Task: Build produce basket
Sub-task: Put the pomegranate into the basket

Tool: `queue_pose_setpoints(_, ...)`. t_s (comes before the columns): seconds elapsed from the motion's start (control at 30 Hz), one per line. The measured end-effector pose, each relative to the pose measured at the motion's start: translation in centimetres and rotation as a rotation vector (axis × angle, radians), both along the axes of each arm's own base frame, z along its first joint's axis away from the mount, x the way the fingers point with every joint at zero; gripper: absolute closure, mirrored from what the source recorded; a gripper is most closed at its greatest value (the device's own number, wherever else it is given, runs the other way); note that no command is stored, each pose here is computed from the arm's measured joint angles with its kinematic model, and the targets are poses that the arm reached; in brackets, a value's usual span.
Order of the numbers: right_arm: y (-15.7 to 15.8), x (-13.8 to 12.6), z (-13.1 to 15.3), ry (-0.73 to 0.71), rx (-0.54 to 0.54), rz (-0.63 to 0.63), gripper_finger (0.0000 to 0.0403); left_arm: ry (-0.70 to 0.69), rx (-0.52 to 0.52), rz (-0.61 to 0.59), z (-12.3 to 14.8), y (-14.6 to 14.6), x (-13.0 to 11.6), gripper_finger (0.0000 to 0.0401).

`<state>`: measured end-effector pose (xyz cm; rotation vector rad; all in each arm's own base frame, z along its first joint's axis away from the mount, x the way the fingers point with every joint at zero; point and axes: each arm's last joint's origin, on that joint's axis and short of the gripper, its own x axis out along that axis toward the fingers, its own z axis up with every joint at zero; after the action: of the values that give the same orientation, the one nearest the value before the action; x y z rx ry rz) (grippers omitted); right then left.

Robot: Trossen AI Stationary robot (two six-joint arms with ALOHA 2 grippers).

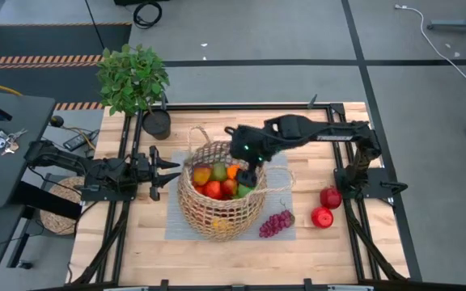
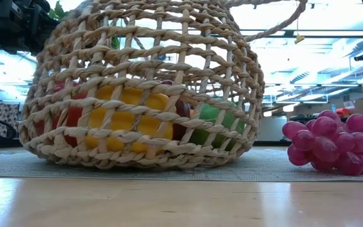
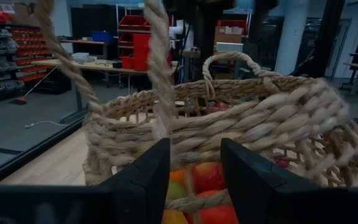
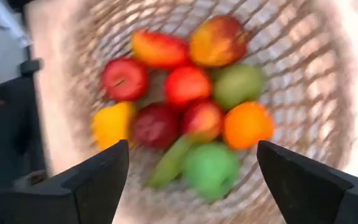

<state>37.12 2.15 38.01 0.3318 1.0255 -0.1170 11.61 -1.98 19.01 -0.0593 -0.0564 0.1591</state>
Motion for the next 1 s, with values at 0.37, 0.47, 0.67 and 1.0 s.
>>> queue_pose_setpoints(0.37, 12.0, -2.5, 1.6, -0.089, 0.095, 0.068, 0.0049, 0.000, 0.000, 0.000, 0.0, 0.0, 0.0, 0.0249)
queue_pose_setpoints(0.47, 14.3, -3.7, 0.4, -0.025, 0.095, -0.036, 0.0049, 0.000, 0.000, 0.000, 0.0, 0.0, 0.0, 0.0251)
queue_pose_setpoints(0.67, 17.1, -7.6, -2.2, 0.204, 0.044, -0.293, 0.0055, 0.000, 0.000, 0.000, 0.0, 0.0, 0.0, 0.0252)
queue_pose_setpoints(1.0, 19.8, -11.5, -5.1, 0.416, 0.022, -0.495, 0.0057, 0.000, 0.000, 0.000, 0.0, 0.0, 0.0, 0.0253)
